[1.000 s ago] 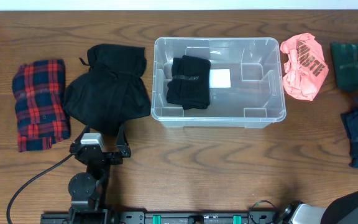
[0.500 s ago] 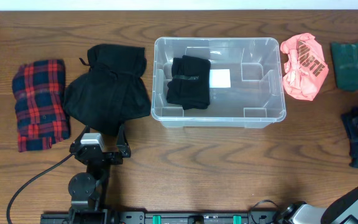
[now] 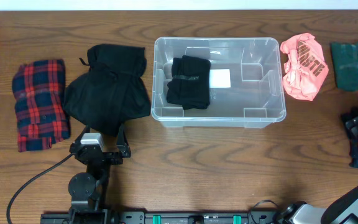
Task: Pack container
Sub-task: 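Move the right gripper back to the second dark garment and grasp it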
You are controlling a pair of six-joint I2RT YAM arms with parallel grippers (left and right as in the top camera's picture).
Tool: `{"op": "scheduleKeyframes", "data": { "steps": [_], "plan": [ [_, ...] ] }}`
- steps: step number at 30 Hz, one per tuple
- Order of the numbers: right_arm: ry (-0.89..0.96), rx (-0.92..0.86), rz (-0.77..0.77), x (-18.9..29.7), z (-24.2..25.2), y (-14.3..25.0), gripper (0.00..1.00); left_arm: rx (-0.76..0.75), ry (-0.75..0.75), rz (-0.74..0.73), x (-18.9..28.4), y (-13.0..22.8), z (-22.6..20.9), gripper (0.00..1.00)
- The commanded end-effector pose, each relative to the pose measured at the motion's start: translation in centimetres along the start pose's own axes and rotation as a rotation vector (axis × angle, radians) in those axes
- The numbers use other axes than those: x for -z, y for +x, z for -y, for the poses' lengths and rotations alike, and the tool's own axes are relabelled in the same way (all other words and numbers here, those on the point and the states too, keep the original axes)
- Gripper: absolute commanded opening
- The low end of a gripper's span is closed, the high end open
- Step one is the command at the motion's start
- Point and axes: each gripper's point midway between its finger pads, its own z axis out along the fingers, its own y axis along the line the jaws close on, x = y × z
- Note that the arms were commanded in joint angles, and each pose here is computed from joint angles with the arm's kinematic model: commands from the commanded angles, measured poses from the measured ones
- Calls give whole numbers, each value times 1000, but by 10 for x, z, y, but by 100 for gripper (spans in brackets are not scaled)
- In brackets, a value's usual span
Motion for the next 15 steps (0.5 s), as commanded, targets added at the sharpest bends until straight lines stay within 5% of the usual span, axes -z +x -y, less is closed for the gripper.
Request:
{"op": "scheduleKeyframes", "data": {
  "steps": [1,15],
  "plan": [
    [30,-119,-8,-1,21,-1,99,-1,5,-46,-1,15,0,98],
    [-106,-380,-60,-17,53,-11,99,-1,5,-46,-1,15,0,98]
  ]
}}
